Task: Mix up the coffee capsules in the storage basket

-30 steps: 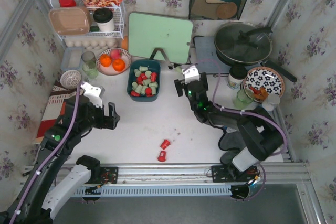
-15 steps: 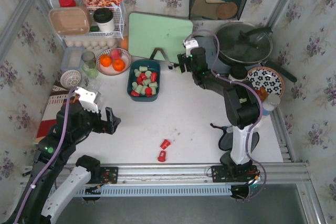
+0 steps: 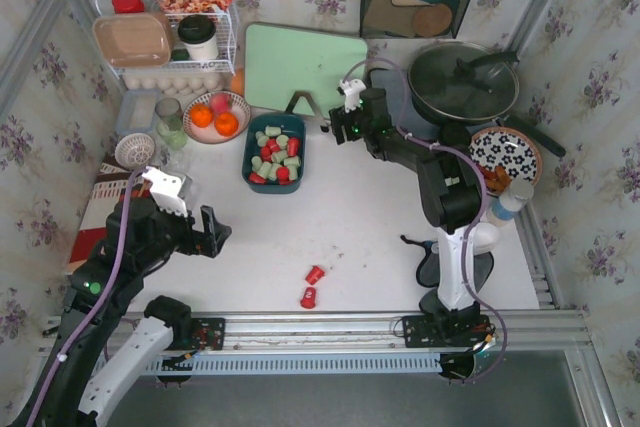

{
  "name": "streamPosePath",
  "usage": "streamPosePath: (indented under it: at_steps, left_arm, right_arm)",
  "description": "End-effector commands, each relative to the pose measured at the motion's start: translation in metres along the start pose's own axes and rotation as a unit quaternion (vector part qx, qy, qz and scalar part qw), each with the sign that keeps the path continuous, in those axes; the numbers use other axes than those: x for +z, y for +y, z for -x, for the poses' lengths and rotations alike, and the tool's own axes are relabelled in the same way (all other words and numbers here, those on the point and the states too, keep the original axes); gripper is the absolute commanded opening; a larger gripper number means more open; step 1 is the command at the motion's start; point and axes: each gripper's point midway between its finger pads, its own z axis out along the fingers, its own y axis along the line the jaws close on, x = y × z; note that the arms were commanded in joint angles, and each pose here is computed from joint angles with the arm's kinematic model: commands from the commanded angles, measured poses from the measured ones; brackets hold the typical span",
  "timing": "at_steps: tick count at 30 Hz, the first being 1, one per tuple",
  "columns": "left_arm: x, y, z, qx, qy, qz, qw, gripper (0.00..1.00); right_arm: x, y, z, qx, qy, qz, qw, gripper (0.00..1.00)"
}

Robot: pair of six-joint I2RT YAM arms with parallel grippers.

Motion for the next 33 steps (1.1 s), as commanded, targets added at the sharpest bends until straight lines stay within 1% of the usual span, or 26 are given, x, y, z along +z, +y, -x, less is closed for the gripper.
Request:
streamPosePath:
  at_steps: [1,7,18,33]
  left_arm:
    - [0.000,-0.003,0.006,0.001,-0.012,-0.008,1.000,0.99]
    - [0.000,-0.002,0.006,0.002,-0.012,-0.005,1.000,0.99]
    - [0.001,-0.001,0.004,0.001,-0.008,-0.002,1.000,0.99]
    - [0.001,-0.001,0.005,0.001,-0.010,-0.002,1.000,0.99]
  right_arm:
    - [0.009,0.005,-0.010,0.014,0.027,0.015,0.999,0.75]
    - [0.024,0.004,-0.029,0.038,0.065,0.011,0.997,0.72]
    - [0.033,0.007,-0.035,0.067,0.060,0.015,0.996,0.66]
    - [0.037,0.011,-0.043,0.074,0.067,0.023,0.995,0.59]
